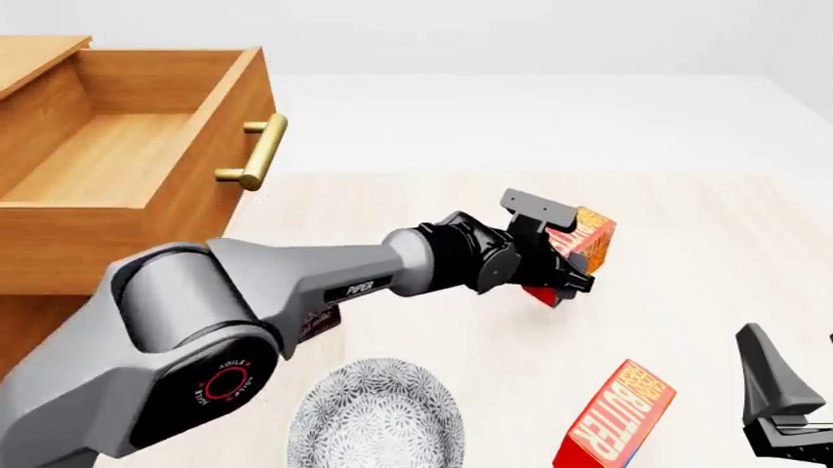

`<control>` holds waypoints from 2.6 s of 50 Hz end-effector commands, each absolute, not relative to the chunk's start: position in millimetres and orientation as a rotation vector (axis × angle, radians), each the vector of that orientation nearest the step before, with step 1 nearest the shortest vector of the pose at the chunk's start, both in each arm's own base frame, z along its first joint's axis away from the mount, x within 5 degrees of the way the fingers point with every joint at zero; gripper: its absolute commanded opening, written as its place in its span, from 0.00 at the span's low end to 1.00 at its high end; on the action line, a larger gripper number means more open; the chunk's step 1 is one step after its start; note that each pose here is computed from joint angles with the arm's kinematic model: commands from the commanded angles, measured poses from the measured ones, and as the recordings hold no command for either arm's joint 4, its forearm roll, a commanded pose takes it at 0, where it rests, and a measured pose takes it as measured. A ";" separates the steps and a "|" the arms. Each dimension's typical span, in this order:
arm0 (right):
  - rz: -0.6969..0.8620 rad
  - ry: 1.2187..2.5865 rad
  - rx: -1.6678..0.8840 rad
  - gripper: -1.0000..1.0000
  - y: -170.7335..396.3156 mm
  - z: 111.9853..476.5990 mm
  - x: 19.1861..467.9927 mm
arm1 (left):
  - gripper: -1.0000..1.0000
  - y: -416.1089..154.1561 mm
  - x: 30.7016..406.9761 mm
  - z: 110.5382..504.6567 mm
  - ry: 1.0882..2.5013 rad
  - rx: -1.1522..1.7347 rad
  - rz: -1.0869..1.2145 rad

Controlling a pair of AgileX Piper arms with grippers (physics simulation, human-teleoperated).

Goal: Put the butter at the front in the top drawer of the cabinet and close it.

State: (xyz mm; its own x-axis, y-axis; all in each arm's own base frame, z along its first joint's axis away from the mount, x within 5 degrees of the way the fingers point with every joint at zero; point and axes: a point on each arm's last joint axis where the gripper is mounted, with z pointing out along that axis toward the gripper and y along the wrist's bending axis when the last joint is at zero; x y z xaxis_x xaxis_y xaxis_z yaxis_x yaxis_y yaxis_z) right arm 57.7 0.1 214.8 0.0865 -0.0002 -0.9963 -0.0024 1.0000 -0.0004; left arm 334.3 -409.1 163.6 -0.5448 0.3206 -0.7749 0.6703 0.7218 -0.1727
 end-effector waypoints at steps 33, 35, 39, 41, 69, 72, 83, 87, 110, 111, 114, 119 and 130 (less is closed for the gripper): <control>0.002 1.484 -0.002 1.00 0.1 214.4 57.4 | 0.00 -278.7 270.8 368.4 2.011 0.728 -0.542; 0.001 1.484 -0.002 1.00 0.1 214.4 57.4 | 0.00 -276.0 270.2 370.4 2.012 0.727 -0.538; 0.002 1.484 -0.002 1.00 0.1 214.4 57.4 | 0.00 -255.4 269.3 387.4 2.003 0.710 -0.504; 0.001 1.484 -0.002 1.00 0.1 214.4 57.4 | 0.00 -247.5 270.0 393.6 2.005 0.703 -0.487; 0.001 1.484 -0.002 1.00 0.1 214.4 57.4 | 0.00 -168.0 269.9 449.0 2.023 0.592 -0.328; 0.002 1.484 -0.002 1.00 0.1 214.4 57.4 | 0.00 -160.4 268.0 454.8 2.031 0.573 -0.318; 0.002 1.484 -0.002 1.00 0.1 214.4 57.4 | 0.00 -130.2 262.1 482.4 2.036 0.512 -0.260; 0.001 1.484 -0.002 1.00 0.1 214.4 57.4 | 0.00 -121.2 259.1 489.6 2.041 0.486 -0.247; 0.002 1.484 -0.002 1.00 0.1 214.4 57.4 | 0.00 -74.6 237.0 512.2 2.043 0.373 -0.152; 0.001 1.484 -0.002 1.00 0.1 214.4 57.4 | 0.00 -71.6 234.8 513.2 2.042 0.362 -0.148; 0.001 1.484 -0.002 1.00 0.1 214.4 57.4 | 0.00 -65.4 230.9 513.2 2.047 0.340 -0.137; 0.001 1.484 -0.002 1.00 0.1 214.4 57.4 | 0.00 -54.4 219.6 513.5 2.046 0.304 -0.117; 0.001 1.484 -0.002 1.00 0.1 214.4 57.4 | 0.00 -37.4 197.2 516.4 2.044 0.235 -0.090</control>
